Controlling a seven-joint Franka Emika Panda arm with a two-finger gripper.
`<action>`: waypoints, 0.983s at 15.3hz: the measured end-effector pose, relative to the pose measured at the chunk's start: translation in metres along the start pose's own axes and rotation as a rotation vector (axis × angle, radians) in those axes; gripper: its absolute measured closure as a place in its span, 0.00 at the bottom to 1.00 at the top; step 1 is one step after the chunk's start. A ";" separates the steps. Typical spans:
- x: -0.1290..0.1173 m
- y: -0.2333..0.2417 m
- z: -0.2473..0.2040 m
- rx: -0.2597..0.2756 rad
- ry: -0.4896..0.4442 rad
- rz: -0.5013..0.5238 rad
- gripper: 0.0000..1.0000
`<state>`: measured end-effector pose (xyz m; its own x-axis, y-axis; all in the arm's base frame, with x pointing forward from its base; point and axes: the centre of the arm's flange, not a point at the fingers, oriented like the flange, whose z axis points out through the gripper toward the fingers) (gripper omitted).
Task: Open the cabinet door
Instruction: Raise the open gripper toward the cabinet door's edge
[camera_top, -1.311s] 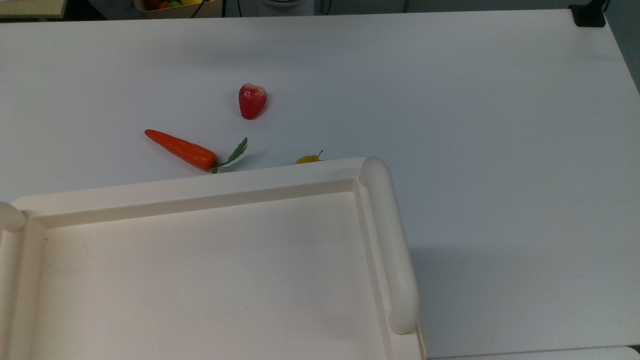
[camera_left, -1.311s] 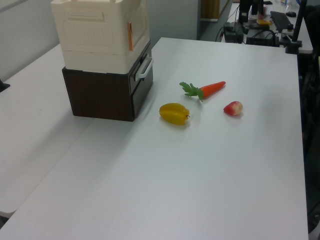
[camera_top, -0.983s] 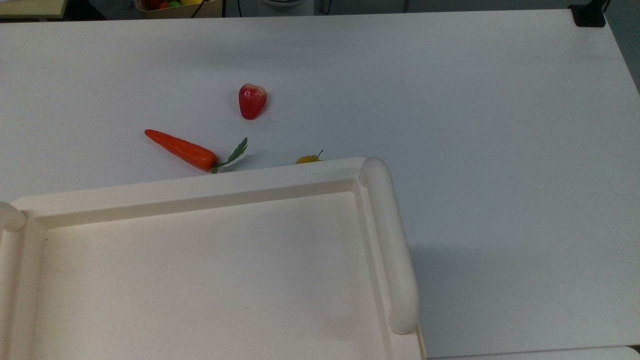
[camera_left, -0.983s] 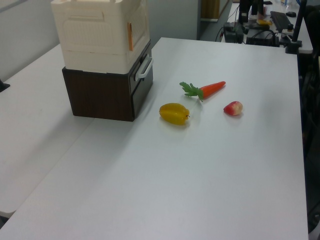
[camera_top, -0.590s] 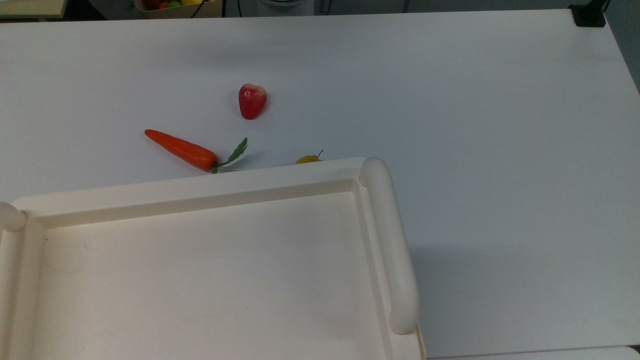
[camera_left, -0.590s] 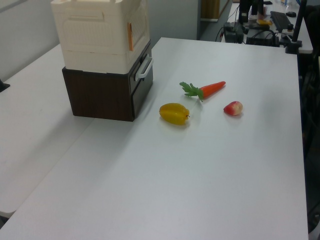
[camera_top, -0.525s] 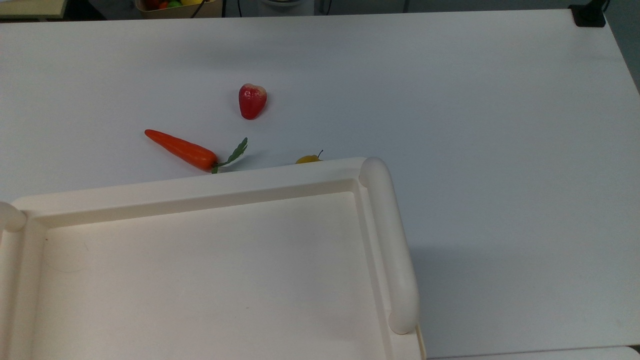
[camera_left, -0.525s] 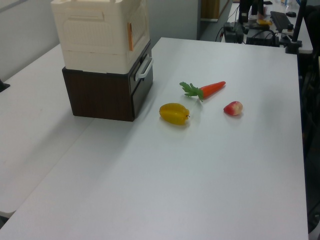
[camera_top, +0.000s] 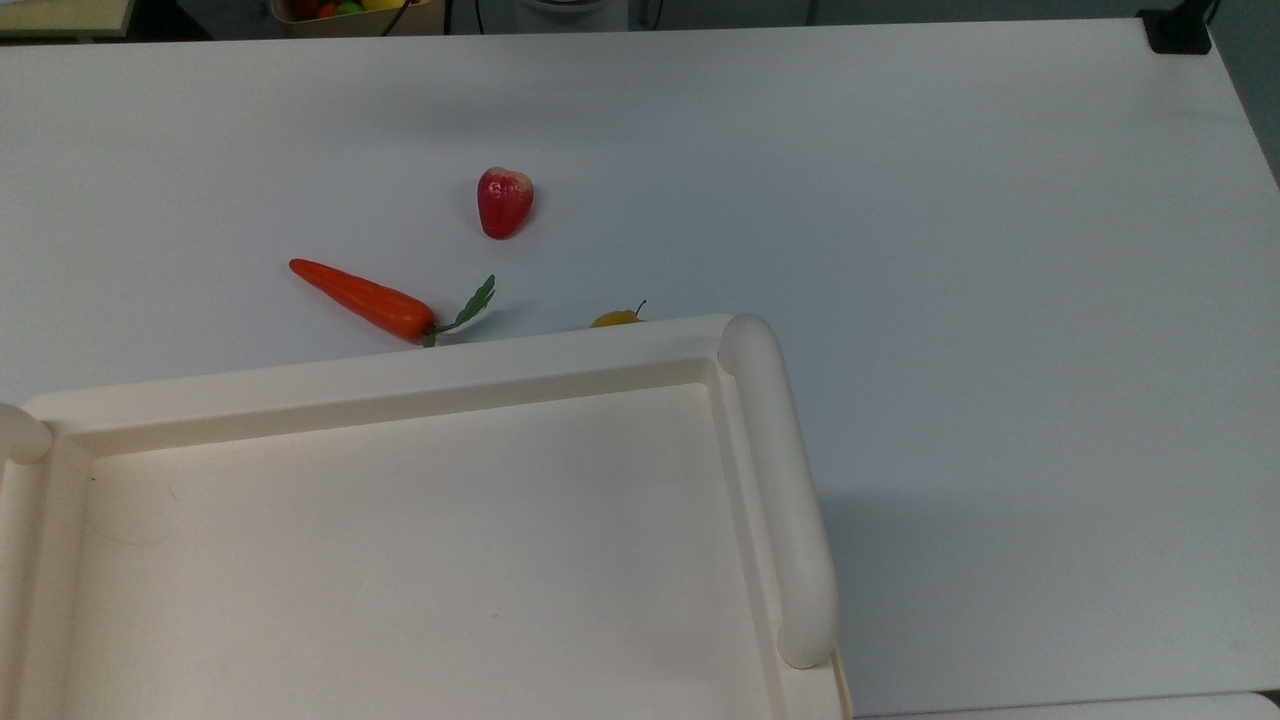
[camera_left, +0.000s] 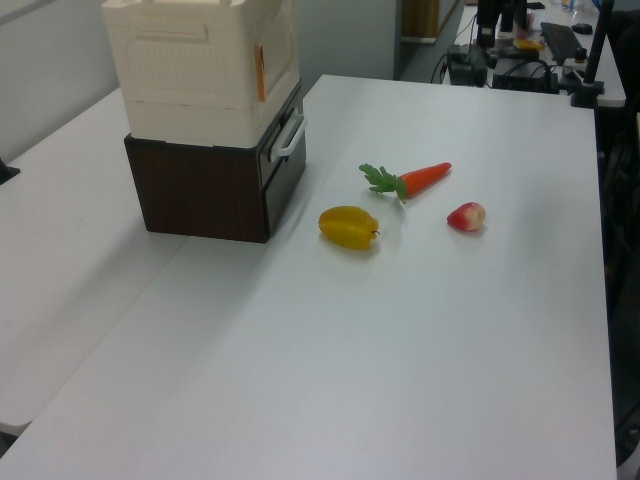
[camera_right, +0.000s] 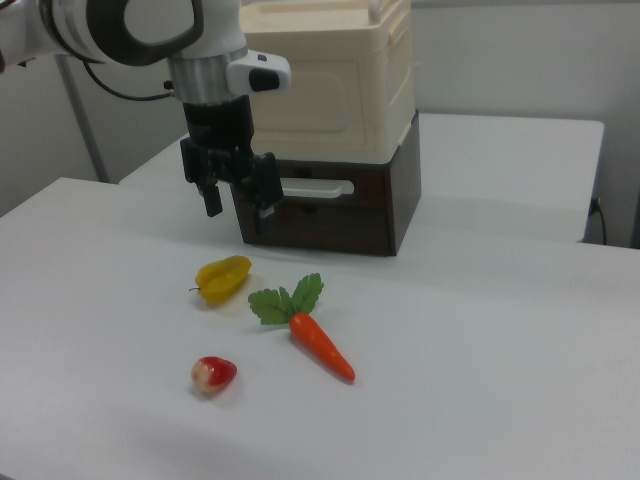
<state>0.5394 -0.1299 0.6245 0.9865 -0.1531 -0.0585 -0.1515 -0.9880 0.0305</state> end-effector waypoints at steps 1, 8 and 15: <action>0.003 -0.005 0.003 0.010 -0.002 -0.006 0.00; 0.040 -0.030 0.015 0.108 0.130 -0.021 0.00; 0.054 -0.100 0.021 0.125 0.174 -0.126 0.00</action>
<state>0.6061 -0.0398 0.5971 0.9924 -0.0335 0.1186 -0.0228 -0.9957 -0.0901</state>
